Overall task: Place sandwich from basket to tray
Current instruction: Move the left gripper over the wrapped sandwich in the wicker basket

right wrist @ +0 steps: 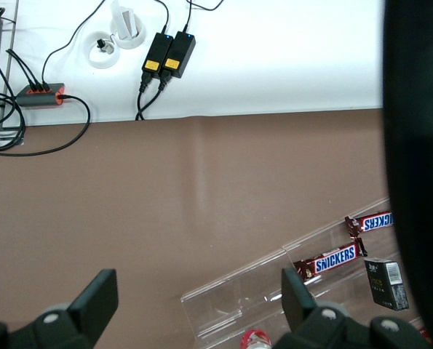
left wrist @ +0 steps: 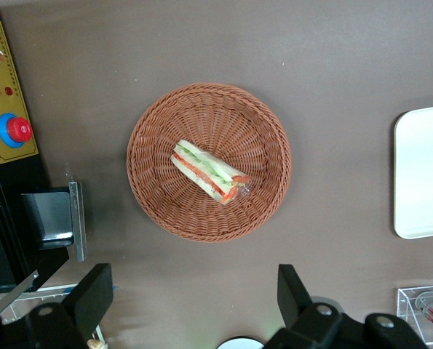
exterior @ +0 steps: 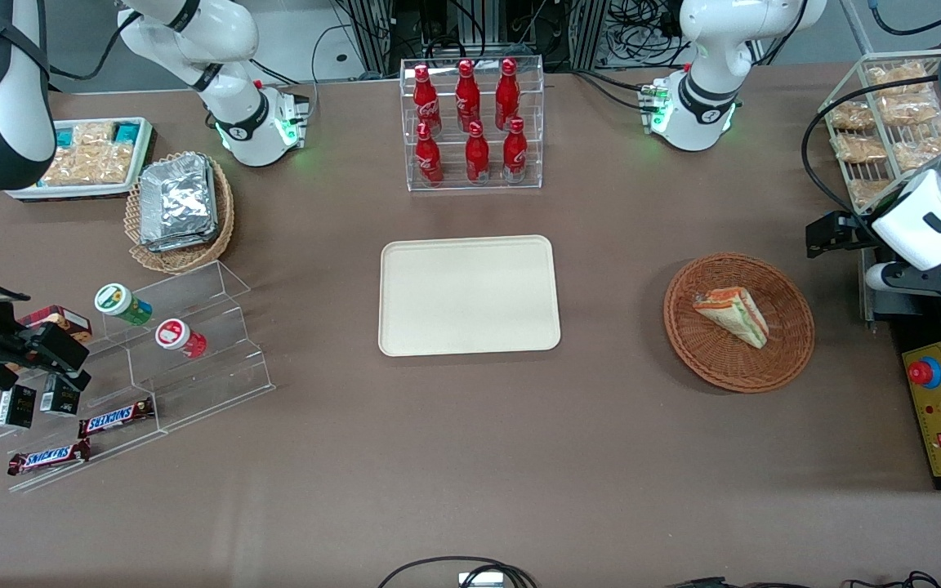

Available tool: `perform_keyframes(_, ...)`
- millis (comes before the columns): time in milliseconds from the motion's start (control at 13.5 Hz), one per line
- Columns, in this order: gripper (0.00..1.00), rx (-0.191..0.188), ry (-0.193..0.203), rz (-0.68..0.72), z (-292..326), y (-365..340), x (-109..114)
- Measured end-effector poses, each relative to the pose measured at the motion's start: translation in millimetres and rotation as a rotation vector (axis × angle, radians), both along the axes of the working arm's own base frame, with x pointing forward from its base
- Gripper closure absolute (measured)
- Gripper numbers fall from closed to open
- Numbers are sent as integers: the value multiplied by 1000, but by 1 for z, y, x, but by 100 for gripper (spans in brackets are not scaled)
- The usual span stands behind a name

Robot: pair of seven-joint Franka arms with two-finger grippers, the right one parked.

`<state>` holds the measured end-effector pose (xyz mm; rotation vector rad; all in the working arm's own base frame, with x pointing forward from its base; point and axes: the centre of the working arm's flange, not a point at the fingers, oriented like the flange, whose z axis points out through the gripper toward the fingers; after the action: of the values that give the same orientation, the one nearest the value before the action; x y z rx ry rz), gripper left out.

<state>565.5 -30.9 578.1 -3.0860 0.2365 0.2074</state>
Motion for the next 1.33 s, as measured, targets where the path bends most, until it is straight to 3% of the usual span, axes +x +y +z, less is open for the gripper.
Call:
perform_keyframes(444, 0, 1, -4, 73, -1, -1, 1)
perform_keyframes(593, 0, 7, 14, 130, -12, -1, 3)
perform_keyframes(1037, 0, 41, 62, 311, -111, -3, 3)
perform_keyframes(1333, 0, 61, 24, 469, -157, -5, -10)
